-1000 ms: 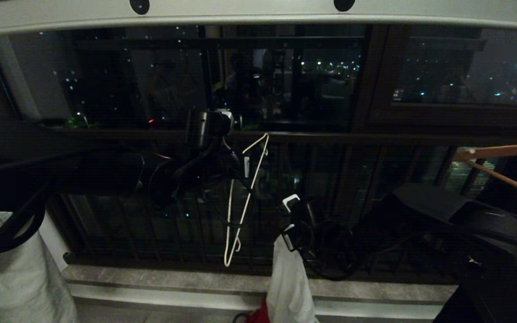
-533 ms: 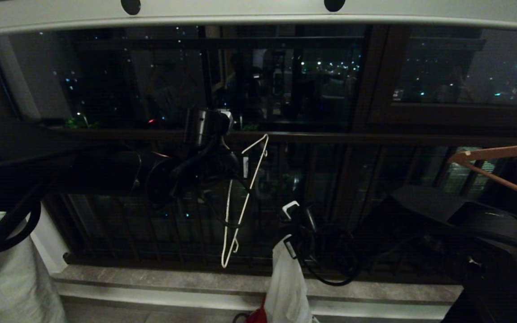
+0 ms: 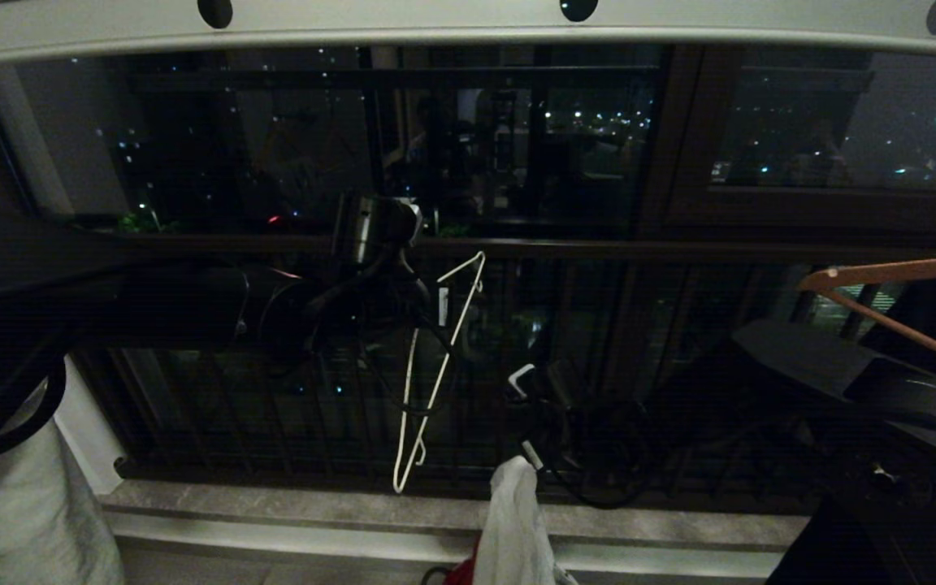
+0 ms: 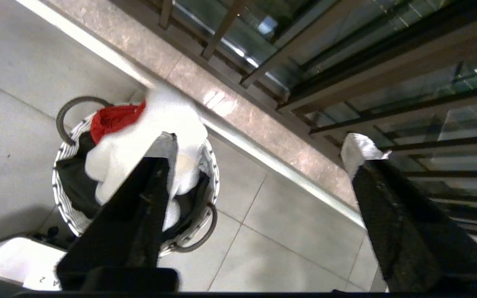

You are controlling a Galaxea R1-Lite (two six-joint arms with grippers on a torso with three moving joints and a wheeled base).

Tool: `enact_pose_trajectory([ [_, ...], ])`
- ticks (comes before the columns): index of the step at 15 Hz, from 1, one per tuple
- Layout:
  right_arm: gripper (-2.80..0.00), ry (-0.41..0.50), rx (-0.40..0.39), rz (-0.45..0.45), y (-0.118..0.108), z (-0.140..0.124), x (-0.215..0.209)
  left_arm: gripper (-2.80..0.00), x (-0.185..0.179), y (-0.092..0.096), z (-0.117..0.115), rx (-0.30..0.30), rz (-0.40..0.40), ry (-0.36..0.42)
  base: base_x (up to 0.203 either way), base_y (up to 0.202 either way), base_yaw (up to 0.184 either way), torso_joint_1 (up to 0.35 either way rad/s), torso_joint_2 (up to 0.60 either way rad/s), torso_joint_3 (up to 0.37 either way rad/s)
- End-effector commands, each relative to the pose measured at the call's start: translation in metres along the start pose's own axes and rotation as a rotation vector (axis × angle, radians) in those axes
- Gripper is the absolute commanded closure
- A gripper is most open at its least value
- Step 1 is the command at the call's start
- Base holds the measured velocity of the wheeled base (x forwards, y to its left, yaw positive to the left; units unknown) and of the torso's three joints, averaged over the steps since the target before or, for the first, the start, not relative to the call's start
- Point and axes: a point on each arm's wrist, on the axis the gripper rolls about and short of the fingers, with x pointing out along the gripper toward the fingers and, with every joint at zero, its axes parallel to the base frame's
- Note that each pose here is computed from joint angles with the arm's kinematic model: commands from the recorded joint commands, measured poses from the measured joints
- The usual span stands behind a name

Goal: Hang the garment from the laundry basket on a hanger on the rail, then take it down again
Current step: Put clothes in the basket

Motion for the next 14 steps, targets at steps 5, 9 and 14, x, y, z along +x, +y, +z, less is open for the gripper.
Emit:
enact_pose_trajectory([
  [5,-2.8,0.056,-0.044,0.0,-0.012,0.02,-0.003,0.0,-0.006,0.008,0.008,-0.008,0.016,-0.02,0.0,0.0,0.0,0.0,0.0,0.0],
  [9,0.0,0.083,0.002,0.002,-0.02,0.009,-0.033,0.0,-0.009,0.009,0.004,0.01,0.024,0.044,0.0,0.0,0.0,0.0,0.0,0.0],
  [14,0.0,0.053,0.108,-0.019,-0.039,-0.004,-0.079,0.0,-0.009,0.004,-0.002,0.027,0.018,0.097,0.0,0.0,0.0,0.0,0.0,0.0],
])
